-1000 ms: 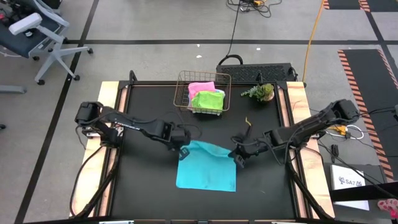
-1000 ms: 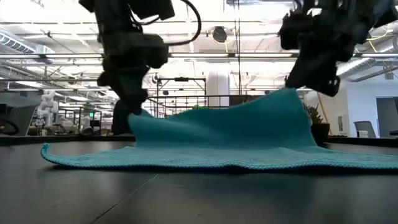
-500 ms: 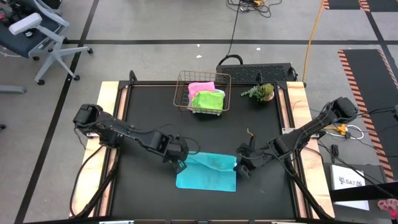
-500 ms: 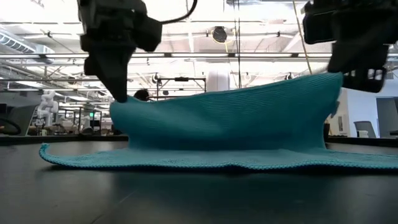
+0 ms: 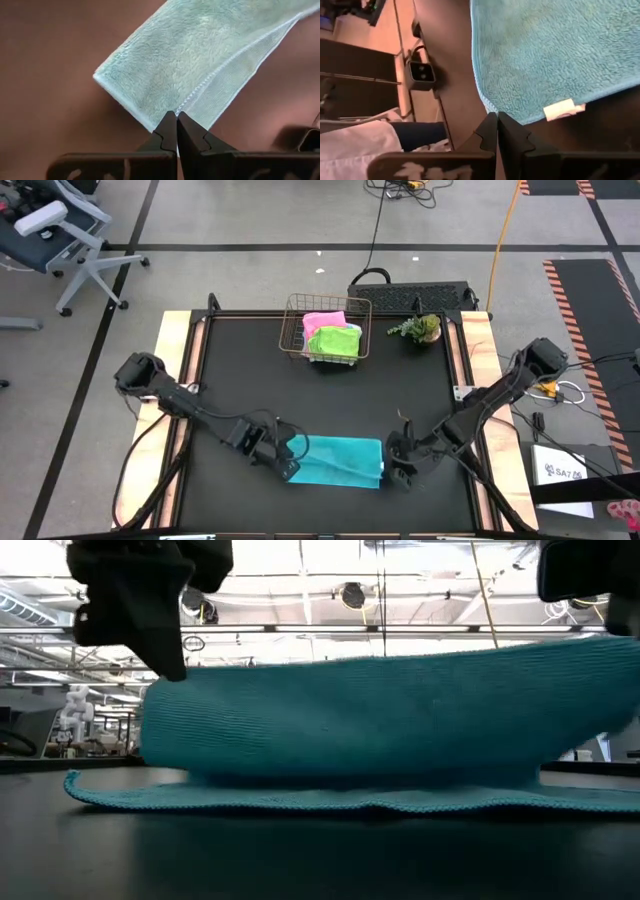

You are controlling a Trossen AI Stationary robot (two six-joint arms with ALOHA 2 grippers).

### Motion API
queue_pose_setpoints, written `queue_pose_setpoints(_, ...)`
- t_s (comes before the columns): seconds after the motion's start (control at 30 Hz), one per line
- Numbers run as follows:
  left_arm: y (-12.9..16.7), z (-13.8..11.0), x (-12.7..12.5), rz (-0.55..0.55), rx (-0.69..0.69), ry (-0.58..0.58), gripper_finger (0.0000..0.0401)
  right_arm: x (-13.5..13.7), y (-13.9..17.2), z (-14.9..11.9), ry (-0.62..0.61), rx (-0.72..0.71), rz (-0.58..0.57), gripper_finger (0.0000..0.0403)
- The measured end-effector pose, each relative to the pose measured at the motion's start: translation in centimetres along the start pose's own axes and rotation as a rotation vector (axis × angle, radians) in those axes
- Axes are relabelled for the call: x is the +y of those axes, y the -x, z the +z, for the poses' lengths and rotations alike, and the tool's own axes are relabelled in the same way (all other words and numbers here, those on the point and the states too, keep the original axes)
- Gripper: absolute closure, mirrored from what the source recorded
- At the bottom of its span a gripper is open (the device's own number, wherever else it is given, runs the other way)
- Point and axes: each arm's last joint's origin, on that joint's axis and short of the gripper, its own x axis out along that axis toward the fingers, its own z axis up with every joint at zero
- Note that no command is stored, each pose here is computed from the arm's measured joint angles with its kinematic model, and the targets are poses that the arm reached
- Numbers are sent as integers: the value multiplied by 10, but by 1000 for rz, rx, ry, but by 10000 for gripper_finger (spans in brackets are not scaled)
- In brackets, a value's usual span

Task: Fold microfiber towels
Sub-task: Fold the blue microfiber cloth

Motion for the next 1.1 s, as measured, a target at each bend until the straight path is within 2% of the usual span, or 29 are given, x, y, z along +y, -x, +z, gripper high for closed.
queue_pose_setpoints(0.3,-35,-33,-10,42,87,14,401,-4,-23,-16,35,21,-19,403)
queue_pose_setpoints(0.57,-45,-36,-11,41,112,30,377,-8,-33,-19,77,29,-33,401)
queue_pose_setpoints(0.87,-45,-37,-17,-34,198,28,338,-9,-32,-19,95,33,-48,342)
queue_pose_setpoints(1.1,-42,-47,-25,-106,248,23,335,-8,-31,-18,88,29,-39,299)
